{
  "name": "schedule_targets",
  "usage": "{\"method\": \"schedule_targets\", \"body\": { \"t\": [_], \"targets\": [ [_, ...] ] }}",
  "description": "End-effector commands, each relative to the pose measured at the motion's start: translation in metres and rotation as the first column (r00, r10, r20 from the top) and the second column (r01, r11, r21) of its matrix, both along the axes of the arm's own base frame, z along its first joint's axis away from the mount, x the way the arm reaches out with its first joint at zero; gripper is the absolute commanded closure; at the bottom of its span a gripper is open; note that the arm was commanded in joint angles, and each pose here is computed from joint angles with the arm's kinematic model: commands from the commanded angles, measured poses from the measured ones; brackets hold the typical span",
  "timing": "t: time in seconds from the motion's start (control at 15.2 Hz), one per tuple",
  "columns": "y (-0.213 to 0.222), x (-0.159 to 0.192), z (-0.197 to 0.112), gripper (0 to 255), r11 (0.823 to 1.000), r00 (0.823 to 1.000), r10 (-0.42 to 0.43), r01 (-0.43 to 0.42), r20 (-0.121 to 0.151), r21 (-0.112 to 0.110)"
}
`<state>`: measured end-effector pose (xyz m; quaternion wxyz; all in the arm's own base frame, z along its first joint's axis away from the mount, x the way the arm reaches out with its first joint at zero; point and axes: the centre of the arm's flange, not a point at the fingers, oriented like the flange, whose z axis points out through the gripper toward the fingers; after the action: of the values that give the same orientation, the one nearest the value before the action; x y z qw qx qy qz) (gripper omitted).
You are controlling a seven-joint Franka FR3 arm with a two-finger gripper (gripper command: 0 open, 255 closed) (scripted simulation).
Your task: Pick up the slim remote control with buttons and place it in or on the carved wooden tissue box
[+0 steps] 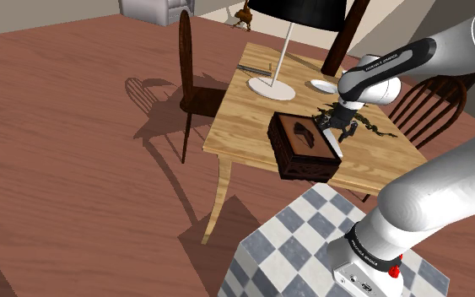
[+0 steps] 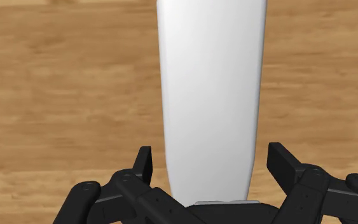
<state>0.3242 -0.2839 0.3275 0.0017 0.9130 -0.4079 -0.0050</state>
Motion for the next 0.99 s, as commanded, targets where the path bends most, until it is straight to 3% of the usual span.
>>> {"method": "schedule_targets", "body": {
  "t": [0.0, 0.59, 0.92],
  "targets": [
    [0.000, 0.000, 0.000, 255, 1.000, 1.000, 0.000, 0.000, 0.000, 0.000],
    [0.000, 0.000, 0.000, 255, 1.000, 1.000, 0.000, 0.000, 0.000, 0.000],
    [0.000, 0.000, 0.026, 255, 1.000, 1.000, 0.000, 0.000, 0.000, 0.000]
  ]
}}
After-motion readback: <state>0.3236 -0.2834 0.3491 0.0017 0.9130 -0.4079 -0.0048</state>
